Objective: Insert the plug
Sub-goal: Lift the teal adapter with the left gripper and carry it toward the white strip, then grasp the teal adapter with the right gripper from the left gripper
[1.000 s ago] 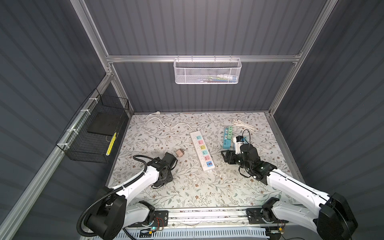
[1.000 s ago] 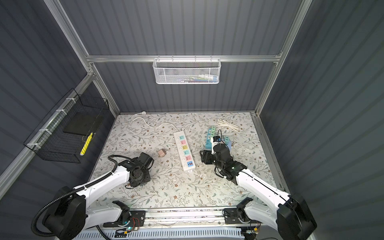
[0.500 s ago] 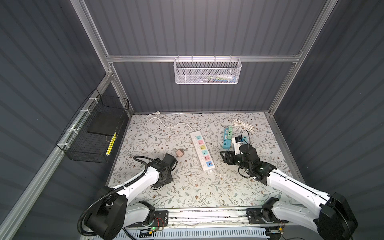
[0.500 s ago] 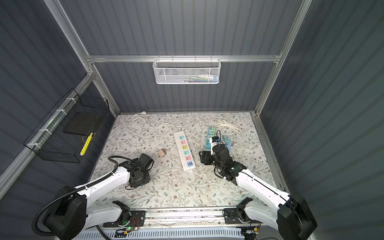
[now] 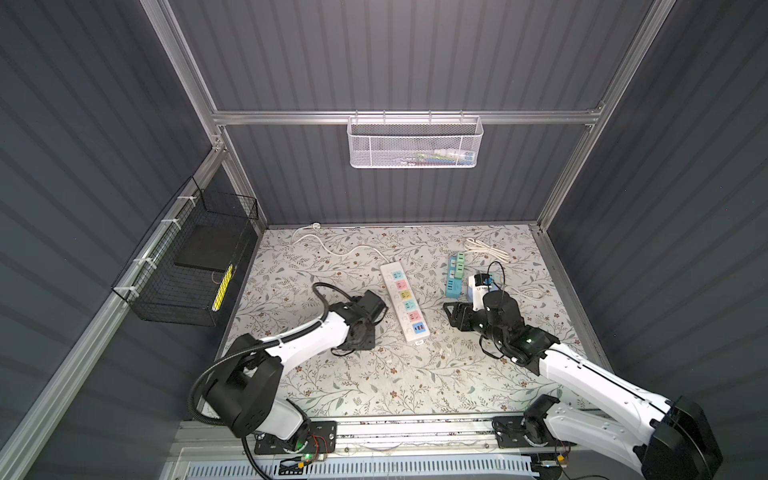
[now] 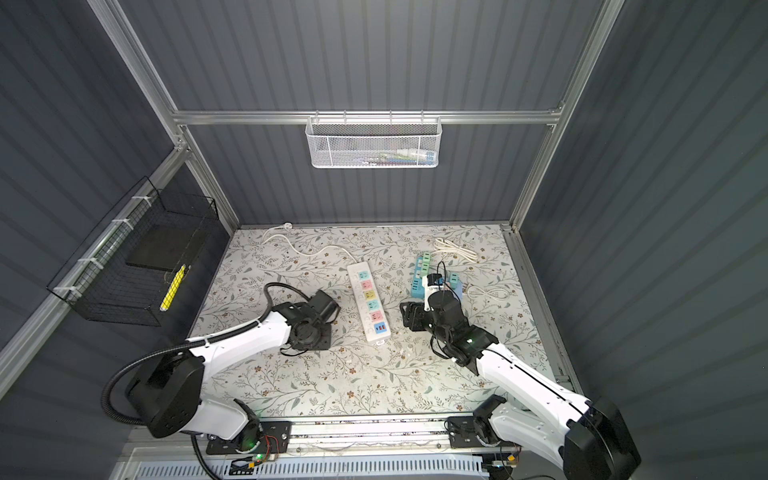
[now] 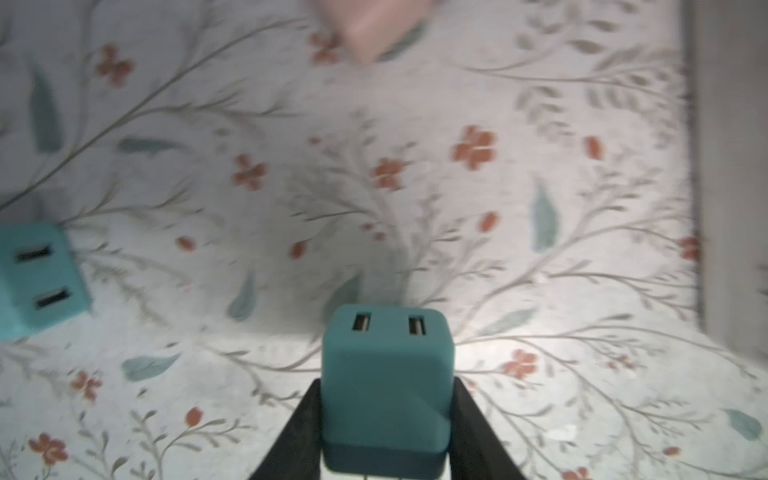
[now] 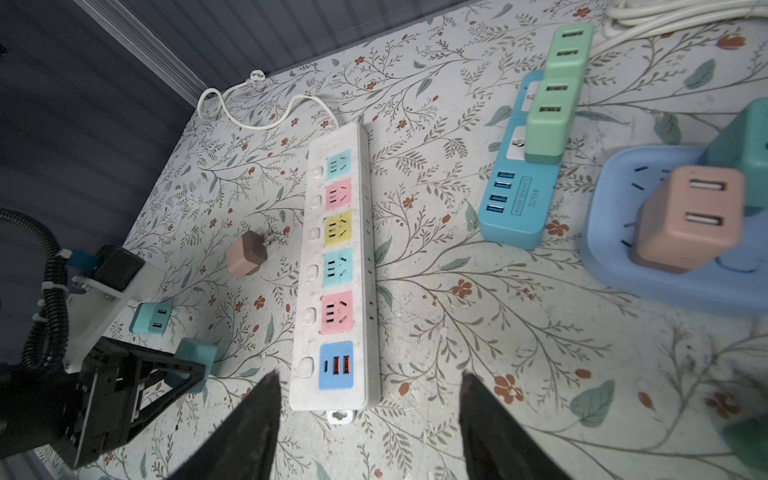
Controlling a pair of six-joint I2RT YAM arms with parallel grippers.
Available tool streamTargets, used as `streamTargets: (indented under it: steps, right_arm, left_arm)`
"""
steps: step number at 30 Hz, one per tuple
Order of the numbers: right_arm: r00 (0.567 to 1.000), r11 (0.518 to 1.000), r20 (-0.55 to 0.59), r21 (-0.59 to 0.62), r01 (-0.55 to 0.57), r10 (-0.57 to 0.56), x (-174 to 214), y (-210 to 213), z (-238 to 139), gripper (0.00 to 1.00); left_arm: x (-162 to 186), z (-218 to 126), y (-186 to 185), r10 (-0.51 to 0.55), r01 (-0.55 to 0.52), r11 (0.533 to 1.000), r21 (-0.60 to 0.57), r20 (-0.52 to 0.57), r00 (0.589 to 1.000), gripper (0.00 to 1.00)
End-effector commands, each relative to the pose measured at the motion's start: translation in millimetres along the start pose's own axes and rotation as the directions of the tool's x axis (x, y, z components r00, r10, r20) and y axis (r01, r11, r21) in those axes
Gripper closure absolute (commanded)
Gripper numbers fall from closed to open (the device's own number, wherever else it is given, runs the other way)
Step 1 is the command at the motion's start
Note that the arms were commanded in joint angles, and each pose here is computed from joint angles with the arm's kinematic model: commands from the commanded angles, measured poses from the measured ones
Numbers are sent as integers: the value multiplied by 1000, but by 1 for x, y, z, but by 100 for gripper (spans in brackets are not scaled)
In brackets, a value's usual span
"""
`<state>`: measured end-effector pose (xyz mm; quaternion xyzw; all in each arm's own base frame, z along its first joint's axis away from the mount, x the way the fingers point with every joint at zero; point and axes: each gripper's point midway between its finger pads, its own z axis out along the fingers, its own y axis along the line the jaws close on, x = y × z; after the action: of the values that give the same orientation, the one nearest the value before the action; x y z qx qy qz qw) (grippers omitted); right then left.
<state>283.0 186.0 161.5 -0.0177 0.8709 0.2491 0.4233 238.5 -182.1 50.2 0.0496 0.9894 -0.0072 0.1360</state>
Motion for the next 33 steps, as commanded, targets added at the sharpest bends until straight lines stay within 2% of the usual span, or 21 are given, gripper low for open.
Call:
streamTargets:
  steps: [1, 4, 7, 9, 13, 16, 18, 21, 27, 30, 33]
  right_arm:
    - [1000, 999, -15, 33, 3, -3, 8, -8, -3, 32]
    - [1000, 999, -14, 49, 10, -10, 8, -11, -7, 32]
    - [1000, 998, -8, 57, 9, -9, 7, -13, -11, 32]
    - [1000, 998, -3, 56, 7, -7, 6, -12, -13, 32]
    - [1000, 998, -4, 58, 6, -6, 6, -12, -13, 31]
    - [1000, 999, -5, 54, 7, -7, 5, -11, -13, 31]
    - [1000, 999, -6, 53, 7, -7, 5, -11, -12, 31]
    - [1000, 999, -8, 49, 6, -5, 4, -9, -11, 32]
    - [1000, 999, -10, 39, 2, -2, 3, -6, -14, 32]
    - [1000, 1000, -22, 23, 13, -13, 3, -2, -16, 31]
    - [998, 999, -61, -41, 31, -34, 1, 14, -18, 30]
  left_arm:
    - [3, 12, -16, 160, -161, 987, 2, -58, 985, 76]
    - [6, 19, -26, 241, -242, 970, 3, -88, 967, 74]
    - [8, 23, -29, 279, -280, 960, 10, -116, 953, 69]
    - [10, 26, -28, 288, -289, 957, 9, -135, 948, 63]
    - [11, 24, -27, 291, -294, 956, 3, -145, 946, 40]
    - [9, 17, -26, 288, -289, 957, 6, -127, 949, 37]
    - [10, 16, -25, 289, -290, 957, 11, -126, 949, 38]
    - [11, 20, -27, 296, -296, 955, 23, -121, 947, 47]
    - [11, 24, -36, 311, -305, 950, 69, -92, 946, 70]
    - [-7, 5, -48, 320, -323, 938, 130, 40, 946, 75]
    - [-36, -29, -61, 316, -365, 915, 173, 259, 913, 77]
